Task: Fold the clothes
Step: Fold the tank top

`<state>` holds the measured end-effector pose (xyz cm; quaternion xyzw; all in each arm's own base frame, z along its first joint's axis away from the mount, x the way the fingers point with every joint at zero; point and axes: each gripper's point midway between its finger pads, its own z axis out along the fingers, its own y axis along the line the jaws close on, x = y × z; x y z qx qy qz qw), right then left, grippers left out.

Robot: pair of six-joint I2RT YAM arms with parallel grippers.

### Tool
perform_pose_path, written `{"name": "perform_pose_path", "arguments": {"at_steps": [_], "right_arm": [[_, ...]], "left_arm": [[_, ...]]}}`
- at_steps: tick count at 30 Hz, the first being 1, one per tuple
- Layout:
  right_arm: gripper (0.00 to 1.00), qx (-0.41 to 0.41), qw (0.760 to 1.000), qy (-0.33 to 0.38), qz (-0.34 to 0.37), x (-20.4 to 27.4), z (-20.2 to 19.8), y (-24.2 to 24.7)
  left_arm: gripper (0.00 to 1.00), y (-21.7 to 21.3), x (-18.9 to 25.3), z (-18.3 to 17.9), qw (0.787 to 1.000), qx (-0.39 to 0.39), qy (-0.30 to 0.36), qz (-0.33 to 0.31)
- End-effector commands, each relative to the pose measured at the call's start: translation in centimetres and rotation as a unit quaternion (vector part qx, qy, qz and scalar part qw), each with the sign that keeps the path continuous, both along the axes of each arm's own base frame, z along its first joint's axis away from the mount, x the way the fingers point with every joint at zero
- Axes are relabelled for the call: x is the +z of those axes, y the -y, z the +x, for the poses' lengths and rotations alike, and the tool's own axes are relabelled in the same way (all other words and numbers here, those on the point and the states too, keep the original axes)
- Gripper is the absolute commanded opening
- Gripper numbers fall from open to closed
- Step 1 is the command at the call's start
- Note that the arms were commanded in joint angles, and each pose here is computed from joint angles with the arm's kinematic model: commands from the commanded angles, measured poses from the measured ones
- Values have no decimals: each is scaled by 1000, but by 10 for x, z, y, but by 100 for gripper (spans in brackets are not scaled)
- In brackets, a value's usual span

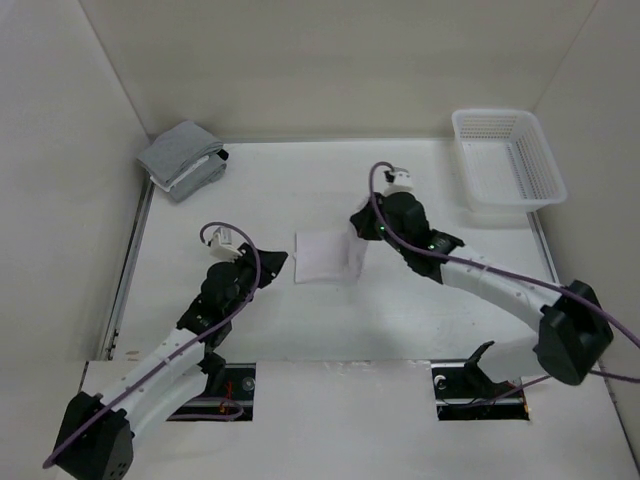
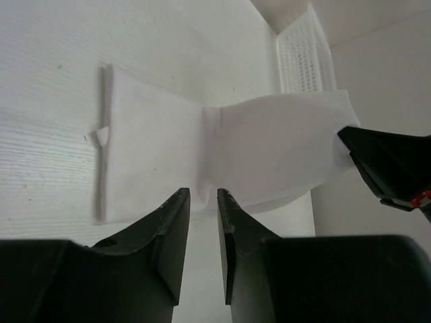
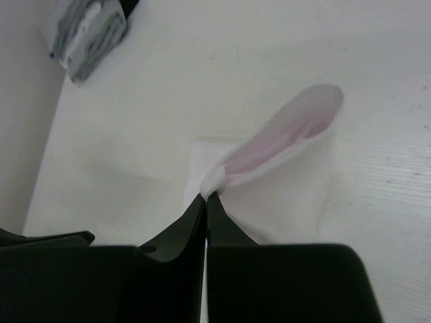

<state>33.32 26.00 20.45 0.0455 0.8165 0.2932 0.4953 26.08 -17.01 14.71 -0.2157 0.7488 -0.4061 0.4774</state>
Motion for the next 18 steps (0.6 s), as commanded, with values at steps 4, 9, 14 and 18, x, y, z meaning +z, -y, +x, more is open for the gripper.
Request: {"name": "perform_pose_path", "arguments": {"at_steps": [4,9,14,18], "right_arm": [[3,82,985,-37,-147,-35,-8,-77],[15,124,971,-69,-193,-64,-14,-141],[46,142,976,-52,-158,-46,-25,-176],[46,130,986,-14,-106,-15,-37,-146]], "left_arm": [[22,-21,-2,-5,1000,7,4,4],[22,-39,7,-1,999,26,18,-8],[23,-52,16,8,998,49,27,-15],[23,-41,28,17,998,37,40,-16]]}}
